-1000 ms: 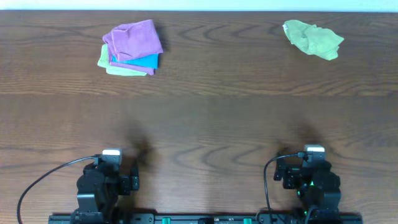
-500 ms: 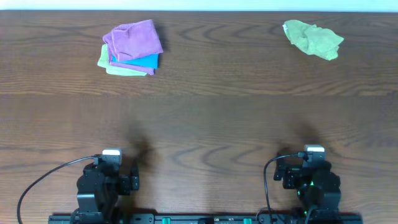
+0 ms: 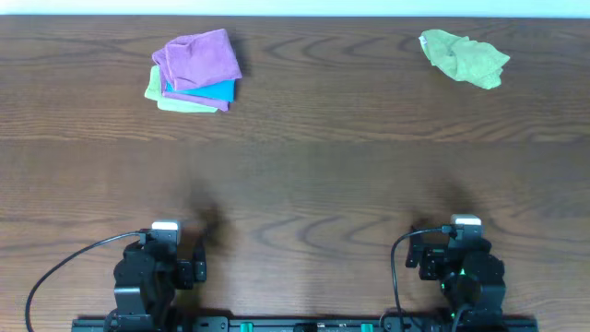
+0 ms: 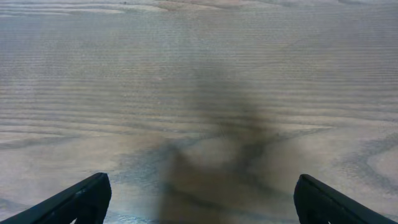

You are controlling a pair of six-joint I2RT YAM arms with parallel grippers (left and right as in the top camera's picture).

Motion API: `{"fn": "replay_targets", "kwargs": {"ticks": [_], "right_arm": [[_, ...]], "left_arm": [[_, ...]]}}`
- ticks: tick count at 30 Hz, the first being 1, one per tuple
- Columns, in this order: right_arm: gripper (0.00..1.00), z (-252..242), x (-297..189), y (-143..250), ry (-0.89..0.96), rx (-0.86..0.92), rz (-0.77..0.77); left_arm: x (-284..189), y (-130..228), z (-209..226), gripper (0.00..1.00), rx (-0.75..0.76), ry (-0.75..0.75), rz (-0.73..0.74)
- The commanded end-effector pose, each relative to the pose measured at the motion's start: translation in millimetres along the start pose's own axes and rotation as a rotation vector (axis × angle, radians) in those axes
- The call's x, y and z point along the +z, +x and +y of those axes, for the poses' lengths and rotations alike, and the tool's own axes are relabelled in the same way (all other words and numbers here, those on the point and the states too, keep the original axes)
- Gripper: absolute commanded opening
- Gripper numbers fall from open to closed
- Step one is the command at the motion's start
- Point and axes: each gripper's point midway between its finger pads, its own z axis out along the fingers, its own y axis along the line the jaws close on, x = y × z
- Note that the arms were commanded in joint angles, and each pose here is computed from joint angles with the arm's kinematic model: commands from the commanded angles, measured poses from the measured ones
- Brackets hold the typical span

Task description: Fold the cloth

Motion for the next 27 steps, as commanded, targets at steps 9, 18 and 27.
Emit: {"fn": "replay_targets", "kwargs": {"ticks": [9,18,27], "right_arm": [[0.99,-7.8,-10.1,-16.9,0.037,0.110,0.006],[0.99,-39.1,-43.3,-139.6,0.180,0.270,0.137],[0.99,-51.6,0.6,-250.0,0.193,0.291,0.262]], "left_arm": [[0.5,17.1,3.4,0.95,0.050,-0.021,0.063],[0.5,17.1,3.4,0.95,0.050,-0.021,0.063],[0.5,17.1,3.4,0.95,0.050,-0.021,0.063]]}}
